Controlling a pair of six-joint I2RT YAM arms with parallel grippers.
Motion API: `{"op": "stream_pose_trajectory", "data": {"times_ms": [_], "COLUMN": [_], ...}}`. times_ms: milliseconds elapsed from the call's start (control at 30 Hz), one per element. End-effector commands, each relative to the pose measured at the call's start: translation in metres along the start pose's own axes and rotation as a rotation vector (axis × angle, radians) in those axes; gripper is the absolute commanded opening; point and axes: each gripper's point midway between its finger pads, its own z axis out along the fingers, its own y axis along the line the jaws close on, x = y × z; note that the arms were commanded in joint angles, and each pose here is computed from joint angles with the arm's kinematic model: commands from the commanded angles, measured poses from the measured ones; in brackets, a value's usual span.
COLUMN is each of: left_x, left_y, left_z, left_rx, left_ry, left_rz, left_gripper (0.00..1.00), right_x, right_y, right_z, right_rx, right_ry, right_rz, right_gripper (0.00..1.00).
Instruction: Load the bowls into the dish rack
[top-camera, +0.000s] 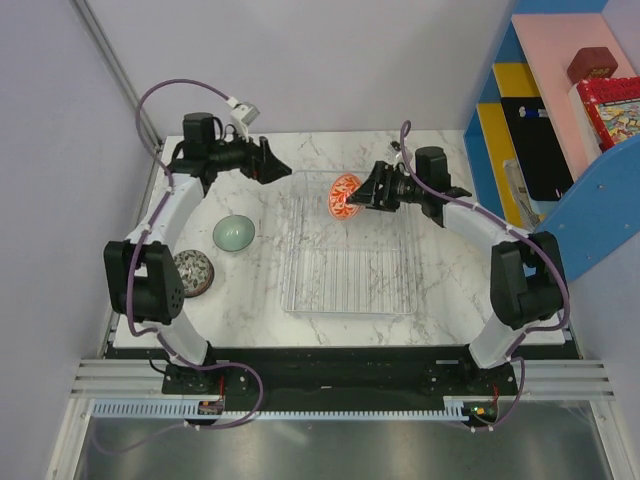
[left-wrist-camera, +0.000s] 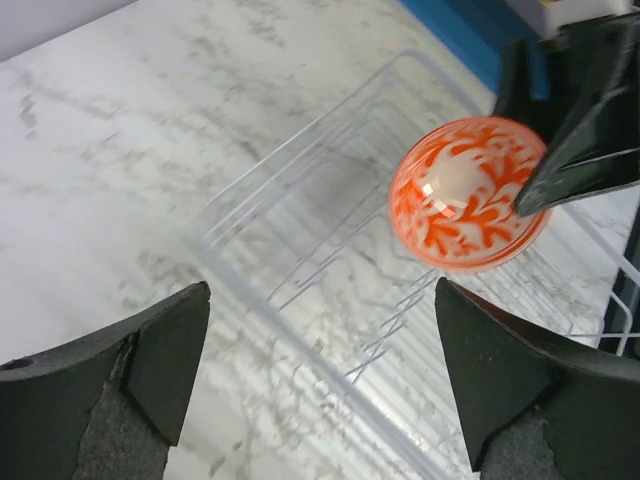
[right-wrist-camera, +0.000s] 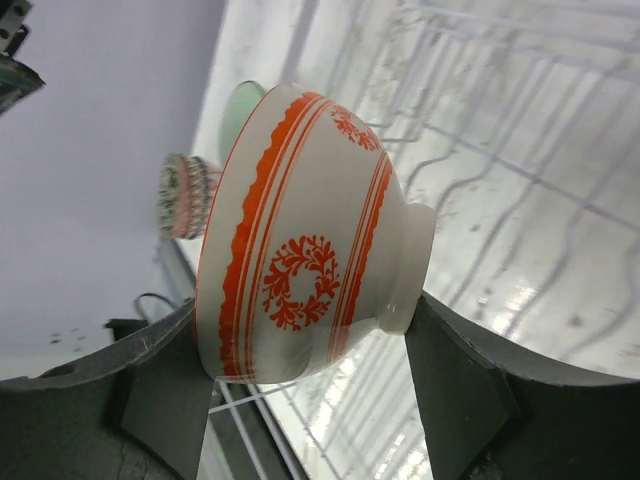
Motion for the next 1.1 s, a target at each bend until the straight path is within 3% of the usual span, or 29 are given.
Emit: {"op": "stream_pose_trajectory", "data": {"times_ms": [0,167,433,733,1067], "left_x": [0.002,0.019,0.047,0.055,0.056], "left_y": [0.025,0.051,0.048,0.051,0.052], "left_z": [-0.056,-0.100,-0.106,-0.106,-0.112], "left_rx": [-0.163,-0.365,-0.353,-0.350,-0.388], "left_ry": [-0.047,-0.028,0.031,0.049,0.053], "left_rz": [-0.059,-0.064,-0.047,-0.048,-0.024], "left_gripper": [1.00,1.00,1.00,1.00,1.00], "right_x": [-0.054,-0.077,-0.102,-0.089,-0.065], "right_y": [0.014,0.005,-0.004,0.007,0.006], "right_z": [-0.036,-0.063,-0.096,-0.100,-0.082], "right_rx": [0.198,0.388,0.670,0.814,0.850], "right_ry": [-0.158,-0.229,-0.216,-0.108,-0.087], "right_rz": [-0.255,-0.378,-0.654,-0.898,-0.791], "right_gripper": [0.00,0.00,0.00,0.00,0.00]}}
